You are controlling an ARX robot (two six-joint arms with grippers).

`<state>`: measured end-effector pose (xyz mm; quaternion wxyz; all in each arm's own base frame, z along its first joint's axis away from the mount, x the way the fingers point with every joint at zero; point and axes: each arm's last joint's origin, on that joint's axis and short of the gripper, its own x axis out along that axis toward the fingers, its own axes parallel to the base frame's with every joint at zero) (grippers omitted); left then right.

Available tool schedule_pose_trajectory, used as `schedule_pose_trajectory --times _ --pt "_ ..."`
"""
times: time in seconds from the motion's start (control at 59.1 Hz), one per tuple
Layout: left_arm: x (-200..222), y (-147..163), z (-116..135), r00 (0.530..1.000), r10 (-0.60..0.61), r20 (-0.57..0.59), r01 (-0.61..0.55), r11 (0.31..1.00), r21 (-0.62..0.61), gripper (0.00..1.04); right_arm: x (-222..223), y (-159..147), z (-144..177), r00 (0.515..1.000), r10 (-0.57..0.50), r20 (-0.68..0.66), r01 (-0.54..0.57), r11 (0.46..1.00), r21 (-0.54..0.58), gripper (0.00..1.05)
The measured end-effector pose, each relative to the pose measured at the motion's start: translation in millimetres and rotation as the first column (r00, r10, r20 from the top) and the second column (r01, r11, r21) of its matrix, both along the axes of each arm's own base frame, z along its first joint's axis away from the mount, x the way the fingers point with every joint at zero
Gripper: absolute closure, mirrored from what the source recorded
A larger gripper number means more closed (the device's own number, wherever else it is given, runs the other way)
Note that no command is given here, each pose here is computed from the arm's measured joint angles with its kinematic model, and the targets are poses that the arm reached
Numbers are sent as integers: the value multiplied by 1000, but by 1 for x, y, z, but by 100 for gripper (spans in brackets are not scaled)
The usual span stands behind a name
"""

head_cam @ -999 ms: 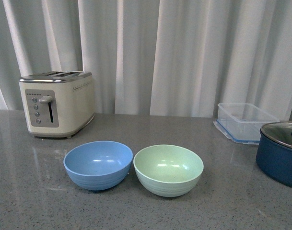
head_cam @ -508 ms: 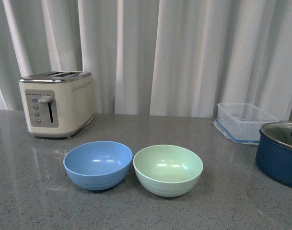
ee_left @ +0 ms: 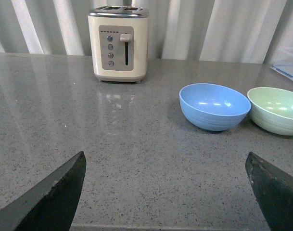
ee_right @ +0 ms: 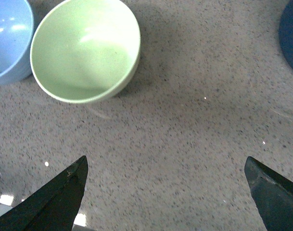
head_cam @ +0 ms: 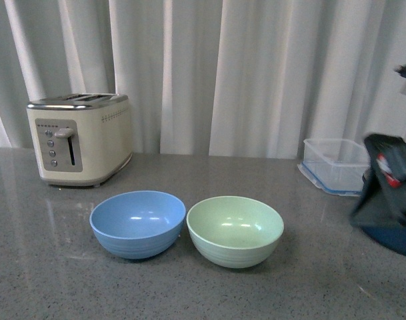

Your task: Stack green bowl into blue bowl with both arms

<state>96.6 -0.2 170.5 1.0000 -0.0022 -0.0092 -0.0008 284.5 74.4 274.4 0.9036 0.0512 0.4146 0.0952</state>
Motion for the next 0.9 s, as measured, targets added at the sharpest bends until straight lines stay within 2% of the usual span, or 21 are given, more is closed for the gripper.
schedule_pose_trajectory --times 0.288,0.897 --pt "0 0 0 1000 0 0 0 1000 0 7 59 32 -20 995 11 -98 -9 1000 19 10" --pt "0 0 0 1000 0 0 0 1000 0 7 112 54 -50 991 38 -128 -39 999 -11 10"
